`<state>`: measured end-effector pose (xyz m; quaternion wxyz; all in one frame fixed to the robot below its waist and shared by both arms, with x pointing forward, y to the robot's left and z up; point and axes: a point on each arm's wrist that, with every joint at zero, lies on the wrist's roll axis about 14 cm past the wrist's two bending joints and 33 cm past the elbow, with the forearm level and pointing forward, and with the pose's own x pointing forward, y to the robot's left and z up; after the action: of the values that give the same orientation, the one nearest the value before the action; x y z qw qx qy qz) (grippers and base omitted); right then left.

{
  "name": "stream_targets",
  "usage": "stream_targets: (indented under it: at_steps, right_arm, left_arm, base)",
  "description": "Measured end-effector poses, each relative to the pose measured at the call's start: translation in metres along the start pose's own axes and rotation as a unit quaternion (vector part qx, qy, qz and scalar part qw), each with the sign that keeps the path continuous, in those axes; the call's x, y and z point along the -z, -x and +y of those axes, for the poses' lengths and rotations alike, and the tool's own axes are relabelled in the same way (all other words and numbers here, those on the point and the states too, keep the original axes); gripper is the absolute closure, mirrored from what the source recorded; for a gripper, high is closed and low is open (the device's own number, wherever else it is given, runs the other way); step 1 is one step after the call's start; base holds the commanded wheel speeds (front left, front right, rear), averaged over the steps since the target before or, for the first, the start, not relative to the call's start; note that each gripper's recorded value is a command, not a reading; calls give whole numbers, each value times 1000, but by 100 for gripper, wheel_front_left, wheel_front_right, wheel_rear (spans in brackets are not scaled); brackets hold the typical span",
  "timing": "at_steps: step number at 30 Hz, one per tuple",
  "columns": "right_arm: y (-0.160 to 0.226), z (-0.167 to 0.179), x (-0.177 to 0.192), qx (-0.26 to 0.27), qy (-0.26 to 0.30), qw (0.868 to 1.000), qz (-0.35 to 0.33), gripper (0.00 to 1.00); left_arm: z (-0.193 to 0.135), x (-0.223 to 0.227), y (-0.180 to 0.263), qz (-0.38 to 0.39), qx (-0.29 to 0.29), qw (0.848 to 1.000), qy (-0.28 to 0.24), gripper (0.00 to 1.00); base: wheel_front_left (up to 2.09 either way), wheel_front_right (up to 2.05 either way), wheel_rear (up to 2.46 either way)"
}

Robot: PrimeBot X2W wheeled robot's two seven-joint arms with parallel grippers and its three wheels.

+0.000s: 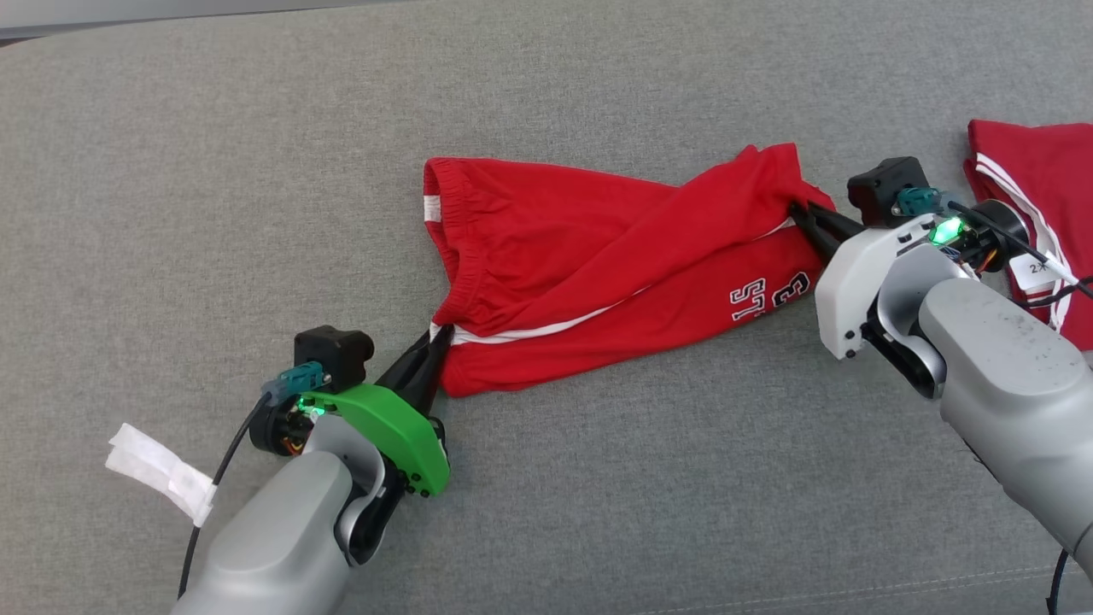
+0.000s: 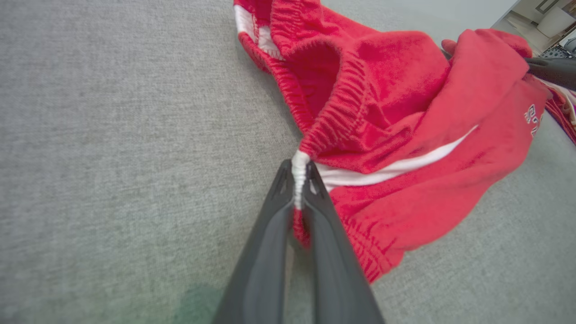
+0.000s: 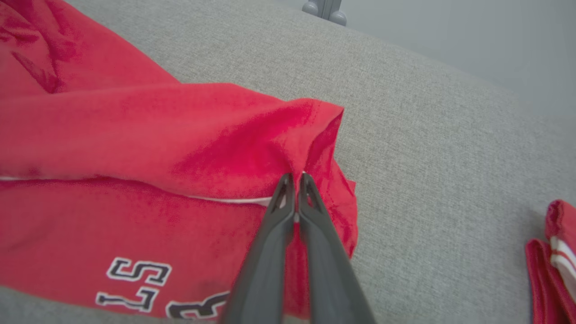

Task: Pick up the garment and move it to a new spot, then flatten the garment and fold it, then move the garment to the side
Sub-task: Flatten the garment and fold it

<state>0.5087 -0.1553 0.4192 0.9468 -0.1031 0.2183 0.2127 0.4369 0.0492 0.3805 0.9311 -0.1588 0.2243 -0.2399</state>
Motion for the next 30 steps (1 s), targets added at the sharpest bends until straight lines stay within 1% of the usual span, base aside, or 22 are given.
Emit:
stream_targets:
  at_steps: [4, 8, 12, 14, 15, 18, 21, 23, 25, 26, 27, 29, 30]
  right_arm:
    - [3, -6, -18, 8, -22, 999, -46, 100]
    - [12, -11, -47, 17, -77, 990, -119, 100]
    - [30, -20, -67, 26, -123, 976, -176, 100]
    - [41, -25, -71, 32, -151, 968, -196, 100]
    - [45, -25, -70, 33, -164, 965, -200, 100]
    - [57, -22, -58, 30, -192, 962, -190, 100]
    - [64, -28, -57, 34, -204, 959, -194, 100]
    - [63, -30, -62, 33, -195, 960, -197, 100]
    - [58, -28, -77, 24, -192, 958, -211, 100]
    - [55, -29, -87, 22, -177, 960, -216, 100]
    - [51, -32, -103, 20, -171, 958, -231, 100]
    - [43, -36, -130, 15, -179, 949, -258, 100]
    - [36, -37, -141, 9, -186, 947, -263, 100]
  left_arm:
    - [2, -17, 0, -31, -2, 1000, 1, 100]
    - [-6, -58, 0, -91, 12, 996, -7, 100]
    - [-26, -124, 11, -192, 42, 981, -2, 100]
    - [-37, -139, 21, -222, 57, 973, 8, 100]
    - [-42, -141, 25, -229, 64, 971, 15, 100]
    - [-55, -147, 37, -245, 88, 965, 40, 100]
    - [-62, -141, 38, -224, 107, 967, 52, 100]
    - [-59, -139, 35, -213, 108, 969, 55, 100]
    - [-56, -144, 29, -212, 112, 967, 87, 100]
    - [-58, -148, 23, -206, 120, 968, 81, 100]
    - [-58, -157, 15, -206, 125, 968, 70, 100]
    - [-55, -178, 1, -217, 131, 965, 71, 100]
    - [-53, -189, -9, -220, 134, 965, 60, 100]
  base:
    - [0, 0, 0]
    - [0, 0, 0]
    - [0, 0, 0]
    - [0, 0, 0]
    - [0, 0, 0]
    - [0, 0, 0]
    - [0, 0, 0]
    - [0, 0, 0]
    - [0, 0, 0]
    - [0, 0, 0]
    - [0, 0, 0]
    - [0, 0, 0]
    - [0, 0, 0]
